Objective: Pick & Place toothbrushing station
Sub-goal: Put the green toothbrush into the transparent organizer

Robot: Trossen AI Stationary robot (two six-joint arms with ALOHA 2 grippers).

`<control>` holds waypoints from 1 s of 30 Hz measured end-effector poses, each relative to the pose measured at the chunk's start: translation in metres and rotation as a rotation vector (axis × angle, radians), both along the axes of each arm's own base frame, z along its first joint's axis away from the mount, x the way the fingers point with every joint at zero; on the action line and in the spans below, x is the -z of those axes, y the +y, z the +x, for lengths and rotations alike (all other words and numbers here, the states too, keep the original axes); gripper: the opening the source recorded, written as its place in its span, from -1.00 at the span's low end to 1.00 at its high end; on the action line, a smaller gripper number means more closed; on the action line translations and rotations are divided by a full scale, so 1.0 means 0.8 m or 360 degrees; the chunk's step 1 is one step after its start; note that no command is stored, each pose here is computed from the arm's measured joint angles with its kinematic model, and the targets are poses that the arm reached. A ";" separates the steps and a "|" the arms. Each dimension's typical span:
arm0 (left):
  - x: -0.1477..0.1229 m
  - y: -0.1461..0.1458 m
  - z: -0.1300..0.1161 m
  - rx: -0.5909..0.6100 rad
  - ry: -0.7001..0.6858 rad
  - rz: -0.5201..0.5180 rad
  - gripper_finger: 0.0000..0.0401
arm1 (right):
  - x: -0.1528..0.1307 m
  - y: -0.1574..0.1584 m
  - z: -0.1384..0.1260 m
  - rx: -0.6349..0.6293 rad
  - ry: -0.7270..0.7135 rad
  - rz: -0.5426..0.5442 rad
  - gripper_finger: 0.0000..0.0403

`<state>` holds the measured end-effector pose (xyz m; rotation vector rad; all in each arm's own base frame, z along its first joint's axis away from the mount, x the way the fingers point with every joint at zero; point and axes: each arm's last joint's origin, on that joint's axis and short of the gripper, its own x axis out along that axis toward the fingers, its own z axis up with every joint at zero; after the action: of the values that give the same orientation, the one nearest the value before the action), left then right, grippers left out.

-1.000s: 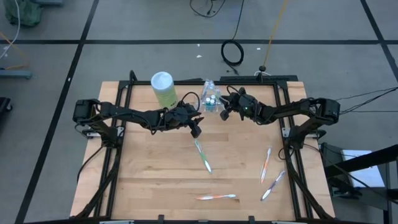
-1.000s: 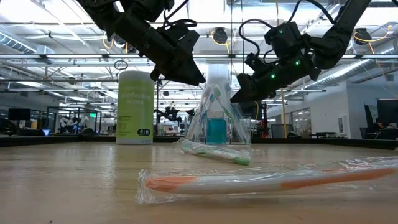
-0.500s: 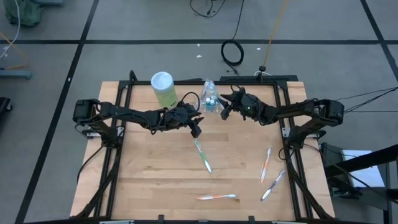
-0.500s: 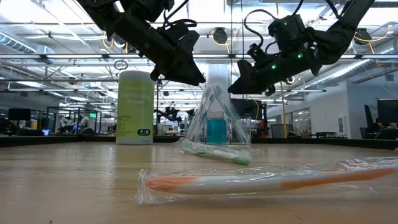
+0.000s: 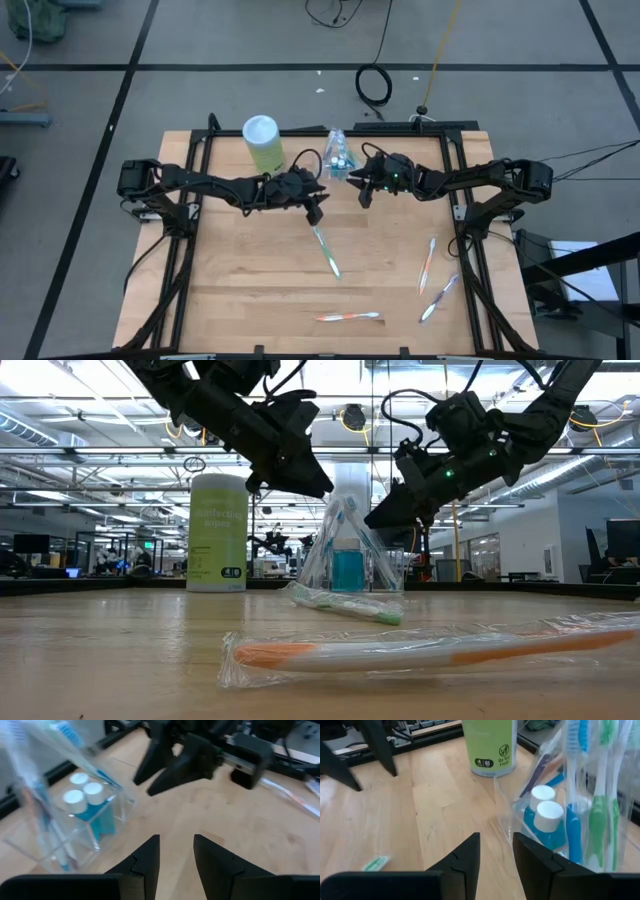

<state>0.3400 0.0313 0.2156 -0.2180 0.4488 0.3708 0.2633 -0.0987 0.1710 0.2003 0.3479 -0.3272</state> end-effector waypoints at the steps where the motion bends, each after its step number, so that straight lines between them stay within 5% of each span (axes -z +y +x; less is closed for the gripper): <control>1: 0.000 0.000 0.000 0.0017 -0.0001 -0.0008 -0.38 | 0.000 0.000 0.000 0.0005 0.0001 0.0010 -0.45; 30: 0.000 -0.001 0.000 0.0033 -0.0002 -0.0015 -0.38 | 0.000 0.000 0.000 0.0016 -0.0004 0.0030 -0.46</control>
<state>0.3402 0.0309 0.2156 -0.2223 0.4515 0.3486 0.2632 -0.0987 0.1707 0.2210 0.3476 -0.3335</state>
